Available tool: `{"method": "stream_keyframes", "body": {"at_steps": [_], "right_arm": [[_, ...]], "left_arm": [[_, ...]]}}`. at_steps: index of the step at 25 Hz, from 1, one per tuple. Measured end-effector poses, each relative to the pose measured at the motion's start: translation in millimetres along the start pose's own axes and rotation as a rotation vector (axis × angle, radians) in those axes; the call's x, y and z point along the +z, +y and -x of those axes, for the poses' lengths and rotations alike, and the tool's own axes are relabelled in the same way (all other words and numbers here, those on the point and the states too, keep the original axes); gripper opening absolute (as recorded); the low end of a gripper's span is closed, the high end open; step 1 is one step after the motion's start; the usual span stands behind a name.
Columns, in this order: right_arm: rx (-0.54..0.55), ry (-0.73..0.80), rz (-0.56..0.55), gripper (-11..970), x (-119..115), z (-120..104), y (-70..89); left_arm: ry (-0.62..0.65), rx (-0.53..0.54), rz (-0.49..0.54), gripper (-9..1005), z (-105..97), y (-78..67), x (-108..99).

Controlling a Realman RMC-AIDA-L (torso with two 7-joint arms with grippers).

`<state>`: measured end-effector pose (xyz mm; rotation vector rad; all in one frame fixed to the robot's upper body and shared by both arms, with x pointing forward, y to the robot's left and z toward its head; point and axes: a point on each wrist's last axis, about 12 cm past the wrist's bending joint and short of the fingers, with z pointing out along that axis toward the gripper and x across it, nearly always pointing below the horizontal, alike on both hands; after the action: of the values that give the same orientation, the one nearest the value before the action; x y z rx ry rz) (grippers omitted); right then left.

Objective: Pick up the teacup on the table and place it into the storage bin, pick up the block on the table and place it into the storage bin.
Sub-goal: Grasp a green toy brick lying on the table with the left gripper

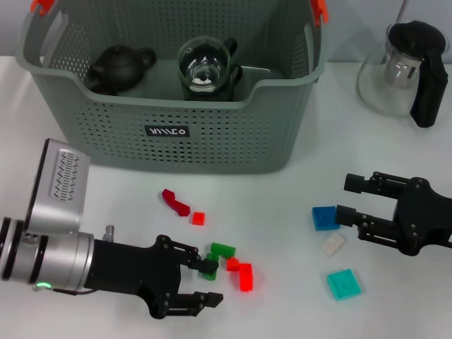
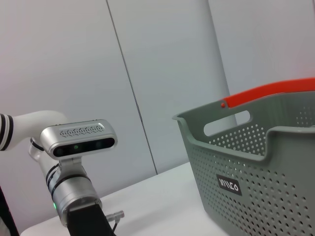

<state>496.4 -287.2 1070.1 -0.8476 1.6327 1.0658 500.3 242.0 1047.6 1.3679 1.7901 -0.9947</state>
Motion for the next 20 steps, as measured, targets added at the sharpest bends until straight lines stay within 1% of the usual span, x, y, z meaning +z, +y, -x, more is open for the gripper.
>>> {"method": "stream_keyframes", "body": {"at_steps": [7,15,20], "right_arm": [[0.001,-0.001,0.001,665,0.5,0.7,-0.4],[0.001,-0.001,0.0,666,0.3,0.7,-0.5],[0.001,0.0,-0.003,666,-0.8,0.6,-0.7]], "left_arm": [[0.054,-0.019,0.009,490,-3.6,3.7,13.9],[0.068,-0.015,0.031,489,-3.5,7.0,16.1],[0.078,-0.032,0.05,489,-3.9,9.7,14.1]]}}
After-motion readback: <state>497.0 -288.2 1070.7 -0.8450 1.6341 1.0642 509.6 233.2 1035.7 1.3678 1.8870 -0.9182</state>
